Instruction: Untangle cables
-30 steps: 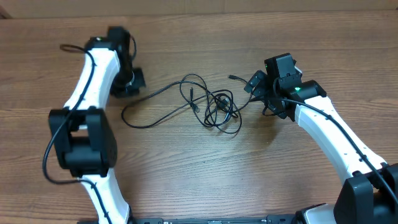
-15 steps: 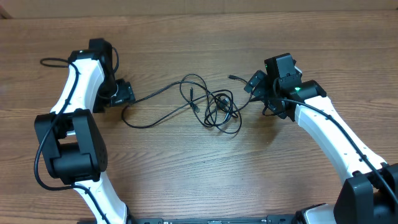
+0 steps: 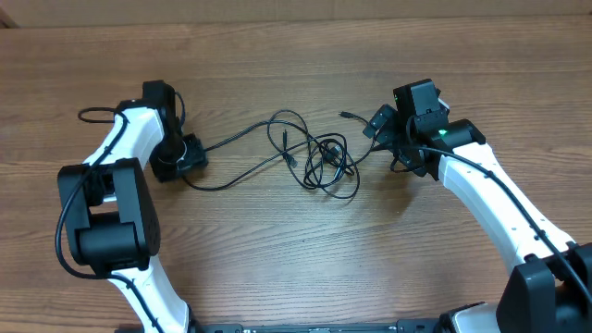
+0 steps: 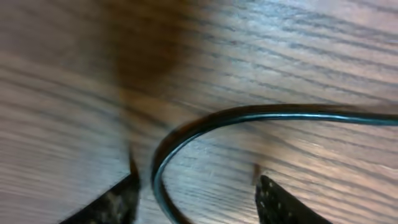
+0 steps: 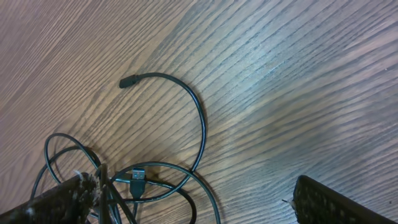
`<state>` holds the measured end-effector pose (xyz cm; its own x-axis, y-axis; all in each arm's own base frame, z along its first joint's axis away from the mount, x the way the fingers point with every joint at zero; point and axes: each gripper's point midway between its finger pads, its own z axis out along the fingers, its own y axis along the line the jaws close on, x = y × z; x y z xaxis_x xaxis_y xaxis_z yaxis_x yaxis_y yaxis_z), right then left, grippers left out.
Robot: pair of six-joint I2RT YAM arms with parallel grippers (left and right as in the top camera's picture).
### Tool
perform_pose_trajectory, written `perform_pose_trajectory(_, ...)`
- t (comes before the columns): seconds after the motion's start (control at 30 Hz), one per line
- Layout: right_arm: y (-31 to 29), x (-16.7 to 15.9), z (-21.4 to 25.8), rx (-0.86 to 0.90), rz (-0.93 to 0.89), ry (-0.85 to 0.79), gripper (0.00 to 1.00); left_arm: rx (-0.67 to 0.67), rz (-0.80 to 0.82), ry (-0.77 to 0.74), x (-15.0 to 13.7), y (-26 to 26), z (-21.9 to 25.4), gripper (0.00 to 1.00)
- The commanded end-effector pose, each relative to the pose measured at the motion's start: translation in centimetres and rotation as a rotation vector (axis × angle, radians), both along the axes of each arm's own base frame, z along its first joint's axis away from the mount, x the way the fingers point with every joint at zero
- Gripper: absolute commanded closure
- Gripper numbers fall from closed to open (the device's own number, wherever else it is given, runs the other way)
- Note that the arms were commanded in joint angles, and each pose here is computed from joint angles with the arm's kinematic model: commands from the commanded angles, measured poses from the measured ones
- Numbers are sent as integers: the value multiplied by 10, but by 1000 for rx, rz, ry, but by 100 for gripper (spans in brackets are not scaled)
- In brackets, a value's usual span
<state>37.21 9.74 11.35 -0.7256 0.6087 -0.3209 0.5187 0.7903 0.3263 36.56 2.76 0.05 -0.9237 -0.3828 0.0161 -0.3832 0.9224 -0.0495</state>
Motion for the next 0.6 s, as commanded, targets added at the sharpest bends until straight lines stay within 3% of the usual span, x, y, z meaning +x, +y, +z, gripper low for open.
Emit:
perform_pose_trajectory(0.0, -2, 5, 11, 1, -8, -36, 0, -70, 18, 20, -8, -14, -12, 44)
perform_pose_trajectory(0.1, -2, 5, 11, 1, -8, -36, 0, -43, 18, 15, -8, -9, -15, 53)
perform_pose_trajectory(0.17, -2, 5, 12, 1, -8, -36, 0, -43, 18, 17, -9, -9, -16, 69)
perform_pose_trajectory(0.2, -2, 5, 12, 1, -8, -36, 0, -43, 17, 5, -6, -9, -16, 86)
perform_pose_trajectory(0.23, -2, 5, 12, 1, -8, -36, 0, -42, 17, 2, -5, -9, -16, 96)
perform_pose_trajectory(0.4, -2, 5, 11, 1, -8, -36, 0, -53, 20, -17, 5, -9, 7, 96)
perform_pose_trajectory(0.57, -2, 5, 11, 1, -8, -36, 0, -140, -1, -236, 40, -25, 112, 96)
